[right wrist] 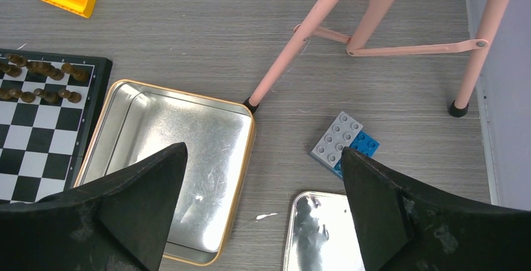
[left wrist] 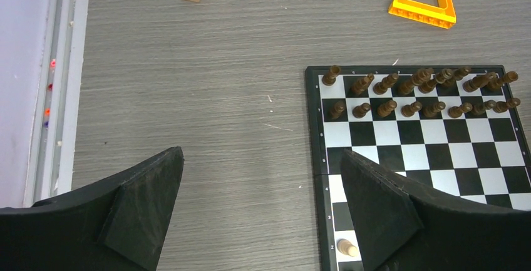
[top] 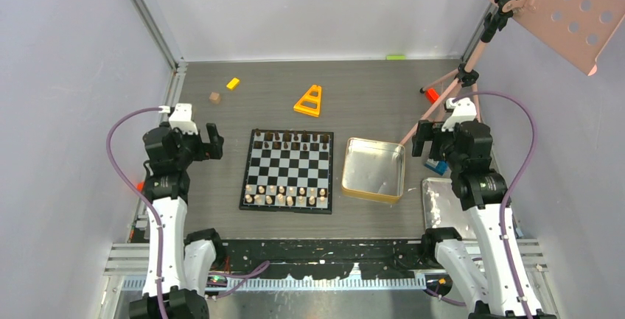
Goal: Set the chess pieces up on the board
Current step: Reset both arms
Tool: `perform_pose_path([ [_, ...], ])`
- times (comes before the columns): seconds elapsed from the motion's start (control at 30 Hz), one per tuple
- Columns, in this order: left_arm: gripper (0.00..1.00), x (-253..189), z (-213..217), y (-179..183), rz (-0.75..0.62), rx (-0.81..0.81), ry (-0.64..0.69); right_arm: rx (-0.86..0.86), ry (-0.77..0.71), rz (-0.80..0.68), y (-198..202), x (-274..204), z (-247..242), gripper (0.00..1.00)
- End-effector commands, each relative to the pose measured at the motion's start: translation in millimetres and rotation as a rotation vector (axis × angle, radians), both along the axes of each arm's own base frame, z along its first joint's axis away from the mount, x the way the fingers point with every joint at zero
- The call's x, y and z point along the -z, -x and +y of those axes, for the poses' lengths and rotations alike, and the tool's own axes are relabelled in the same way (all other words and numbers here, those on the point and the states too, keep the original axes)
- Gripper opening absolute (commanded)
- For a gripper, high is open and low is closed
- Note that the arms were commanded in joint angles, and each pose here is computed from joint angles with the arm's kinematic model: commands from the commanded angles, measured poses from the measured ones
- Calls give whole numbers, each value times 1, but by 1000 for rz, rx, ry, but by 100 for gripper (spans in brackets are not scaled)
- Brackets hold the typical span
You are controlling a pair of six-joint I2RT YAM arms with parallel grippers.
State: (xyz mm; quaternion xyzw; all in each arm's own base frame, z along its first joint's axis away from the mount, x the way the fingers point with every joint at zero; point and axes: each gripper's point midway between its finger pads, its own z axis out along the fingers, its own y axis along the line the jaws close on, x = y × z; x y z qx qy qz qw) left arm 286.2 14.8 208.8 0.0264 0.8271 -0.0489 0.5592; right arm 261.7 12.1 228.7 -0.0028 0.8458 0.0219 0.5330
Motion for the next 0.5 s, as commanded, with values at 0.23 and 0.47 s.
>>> perform_pose_path([
  [0.23, 100, -11, 2, -3, -50, 25, 2, 32, 7, -59, -4, -14, -6, 100],
  [0.47, 100, -11, 1, -2, -50, 36, 1, 37, 10, -63, -3, -14, -7, 100],
])
